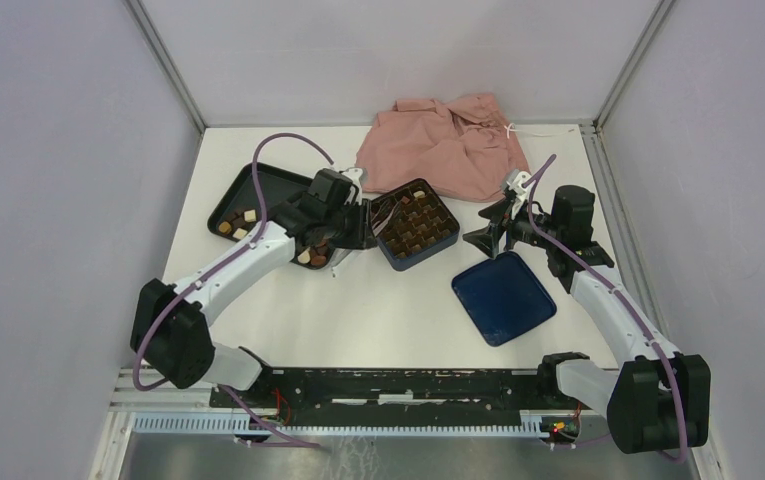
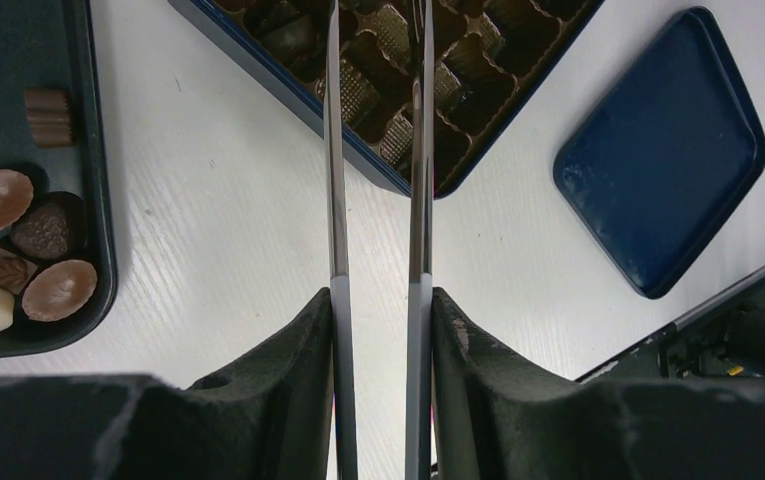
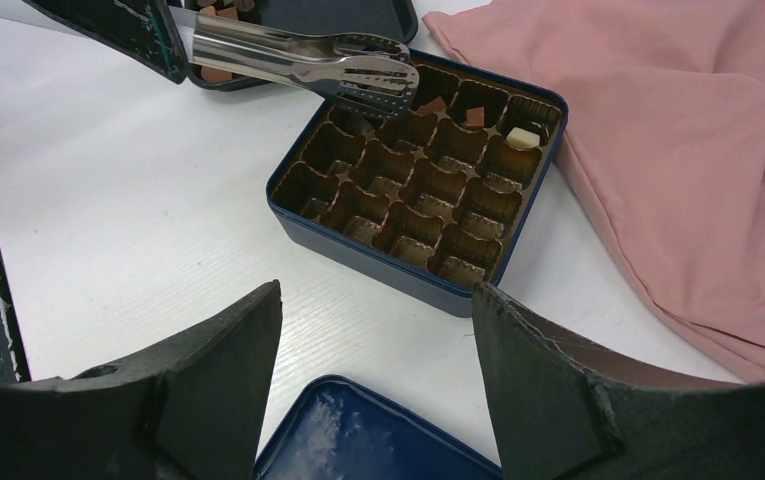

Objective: Pack the chocolate
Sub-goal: Place the fake chocolate in the packing box.

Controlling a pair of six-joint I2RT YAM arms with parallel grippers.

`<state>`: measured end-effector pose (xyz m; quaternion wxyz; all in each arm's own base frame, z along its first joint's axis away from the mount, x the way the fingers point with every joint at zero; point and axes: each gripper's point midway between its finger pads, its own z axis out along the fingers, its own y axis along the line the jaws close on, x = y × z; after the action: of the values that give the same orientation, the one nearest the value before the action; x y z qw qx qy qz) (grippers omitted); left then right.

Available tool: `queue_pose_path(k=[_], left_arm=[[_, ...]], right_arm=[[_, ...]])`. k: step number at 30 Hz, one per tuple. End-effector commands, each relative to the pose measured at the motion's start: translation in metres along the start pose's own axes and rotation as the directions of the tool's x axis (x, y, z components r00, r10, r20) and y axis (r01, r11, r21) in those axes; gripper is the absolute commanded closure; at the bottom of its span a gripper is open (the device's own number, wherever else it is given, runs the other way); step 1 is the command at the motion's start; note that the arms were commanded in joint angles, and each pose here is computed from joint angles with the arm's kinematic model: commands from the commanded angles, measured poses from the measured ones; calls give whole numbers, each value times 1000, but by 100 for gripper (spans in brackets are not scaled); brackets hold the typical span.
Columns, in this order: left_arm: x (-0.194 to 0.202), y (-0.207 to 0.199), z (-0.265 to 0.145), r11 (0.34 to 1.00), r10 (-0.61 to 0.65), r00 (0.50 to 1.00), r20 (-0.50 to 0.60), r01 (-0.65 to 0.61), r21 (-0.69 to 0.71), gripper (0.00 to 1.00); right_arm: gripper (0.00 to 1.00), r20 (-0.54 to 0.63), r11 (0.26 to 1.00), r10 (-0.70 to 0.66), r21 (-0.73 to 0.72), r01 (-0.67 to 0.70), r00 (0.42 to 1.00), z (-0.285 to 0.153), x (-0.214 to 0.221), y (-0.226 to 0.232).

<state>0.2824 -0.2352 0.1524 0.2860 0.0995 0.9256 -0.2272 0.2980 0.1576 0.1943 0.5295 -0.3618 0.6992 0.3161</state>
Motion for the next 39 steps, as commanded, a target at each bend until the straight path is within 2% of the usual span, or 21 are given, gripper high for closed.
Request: queue_pose_path(k=[1, 8, 17, 31, 39], left_arm=[[-33, -13, 0, 1000, 24, 996, 89, -24, -1, 86], [-31, -12, 12, 998, 51, 997, 62, -49, -41, 70], [-31, -10, 17, 995, 65, 997, 48, -62, -73, 61], [-31, -12, 16, 995, 72, 996, 44, -69, -76, 54], [-38, -17, 8, 996, 69, 995, 71, -65, -64, 55]], right_arm=[[25, 34, 998, -59, -1, 59, 998, 1, -21, -3], [25, 34, 998, -60, -1, 61, 998, 1, -21, -3], [25, 35, 998, -64, -1, 64, 997, 1, -22, -2], [25, 36, 998, -63, -2, 64, 997, 0, -22, -2], [25, 35, 998, -62, -3, 63, 997, 1, -22, -2]])
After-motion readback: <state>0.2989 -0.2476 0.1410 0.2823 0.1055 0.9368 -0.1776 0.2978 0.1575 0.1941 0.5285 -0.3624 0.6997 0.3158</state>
